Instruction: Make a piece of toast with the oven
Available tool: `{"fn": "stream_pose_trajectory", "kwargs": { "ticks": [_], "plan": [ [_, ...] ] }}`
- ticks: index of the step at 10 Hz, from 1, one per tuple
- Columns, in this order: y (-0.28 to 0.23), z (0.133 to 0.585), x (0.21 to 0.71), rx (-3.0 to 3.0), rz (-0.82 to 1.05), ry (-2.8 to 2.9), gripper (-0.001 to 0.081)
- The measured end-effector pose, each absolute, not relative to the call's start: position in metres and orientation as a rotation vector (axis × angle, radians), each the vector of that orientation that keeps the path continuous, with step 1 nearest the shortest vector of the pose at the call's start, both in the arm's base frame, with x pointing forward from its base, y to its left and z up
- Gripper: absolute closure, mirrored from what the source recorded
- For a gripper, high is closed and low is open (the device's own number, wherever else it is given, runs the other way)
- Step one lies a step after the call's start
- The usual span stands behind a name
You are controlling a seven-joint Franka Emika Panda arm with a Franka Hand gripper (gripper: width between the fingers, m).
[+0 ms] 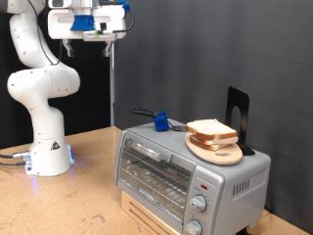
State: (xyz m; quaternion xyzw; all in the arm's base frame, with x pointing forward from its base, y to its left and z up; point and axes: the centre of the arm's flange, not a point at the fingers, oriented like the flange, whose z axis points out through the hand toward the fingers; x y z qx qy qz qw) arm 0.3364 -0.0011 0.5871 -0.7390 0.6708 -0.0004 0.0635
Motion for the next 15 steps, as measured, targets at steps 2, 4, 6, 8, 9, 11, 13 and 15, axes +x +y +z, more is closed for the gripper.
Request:
{"fn": "stream_pose_trajectory", "kwargs": {
  "ticks": [2, 4, 6, 8, 9, 11, 13, 15],
  "plan": [
    [0.004, 0.578, 0.362, -2.411, -0.004, 1.740, -0.0002],
    [0.005, 0.577, 0.357, -2.375, 0.064, 1.754, -0.0002],
    [0.004, 0.566, 0.361, -2.520, 0.158, 1.464, -0.0002],
    [0.010, 0.549, 0.386, -2.523, 0.103, 1.487, -0.0002],
    [0.014, 0.545, 0.397, -2.504, 0.063, 1.554, -0.0002],
    [0.011, 0.545, 0.390, -2.537, 0.137, 1.421, -0.0002],
    [0.005, 0.545, 0.387, -2.477, 0.197, 1.334, -0.0002],
    [0.005, 0.539, 0.399, -2.411, 0.177, 1.380, -0.0002]
  ]
}}
